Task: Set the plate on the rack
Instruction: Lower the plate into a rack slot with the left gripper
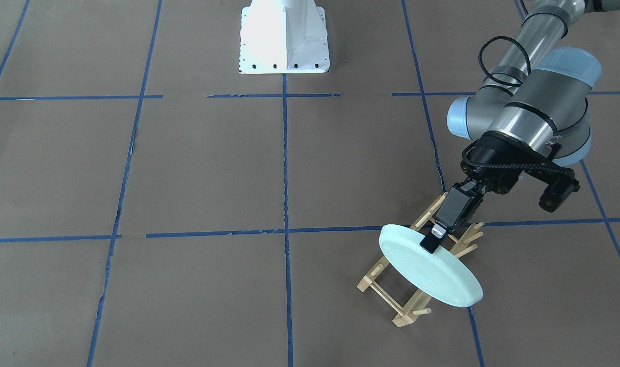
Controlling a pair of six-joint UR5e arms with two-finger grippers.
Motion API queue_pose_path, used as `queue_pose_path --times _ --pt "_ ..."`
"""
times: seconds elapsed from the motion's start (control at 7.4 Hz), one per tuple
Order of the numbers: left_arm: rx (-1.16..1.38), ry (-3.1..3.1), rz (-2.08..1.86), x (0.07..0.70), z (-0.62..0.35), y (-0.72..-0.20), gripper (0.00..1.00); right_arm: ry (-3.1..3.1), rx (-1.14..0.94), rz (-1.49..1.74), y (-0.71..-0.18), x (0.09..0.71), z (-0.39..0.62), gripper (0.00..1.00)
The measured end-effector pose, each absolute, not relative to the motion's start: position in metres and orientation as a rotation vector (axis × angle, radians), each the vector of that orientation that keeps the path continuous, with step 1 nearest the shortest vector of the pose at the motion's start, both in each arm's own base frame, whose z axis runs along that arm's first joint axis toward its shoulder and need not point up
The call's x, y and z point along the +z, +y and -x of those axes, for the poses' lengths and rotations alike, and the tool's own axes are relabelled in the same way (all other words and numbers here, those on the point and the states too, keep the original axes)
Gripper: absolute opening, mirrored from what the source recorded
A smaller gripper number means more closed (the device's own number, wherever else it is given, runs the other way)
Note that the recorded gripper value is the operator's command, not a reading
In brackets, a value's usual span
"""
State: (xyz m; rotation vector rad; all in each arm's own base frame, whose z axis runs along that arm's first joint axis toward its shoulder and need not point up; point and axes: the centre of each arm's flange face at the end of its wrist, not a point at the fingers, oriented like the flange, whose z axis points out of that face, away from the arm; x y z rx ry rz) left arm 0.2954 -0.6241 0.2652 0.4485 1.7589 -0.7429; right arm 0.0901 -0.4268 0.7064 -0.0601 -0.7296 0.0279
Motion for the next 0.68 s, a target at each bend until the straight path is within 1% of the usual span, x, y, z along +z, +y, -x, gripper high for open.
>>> queue_pose_path --times 0.68 --pt "-0.736 1.721 -0.429 0.280 -0.318 -0.627 0.00 -0.730 0.028 0.060 -0.427 0.706 -0.090 1.00"
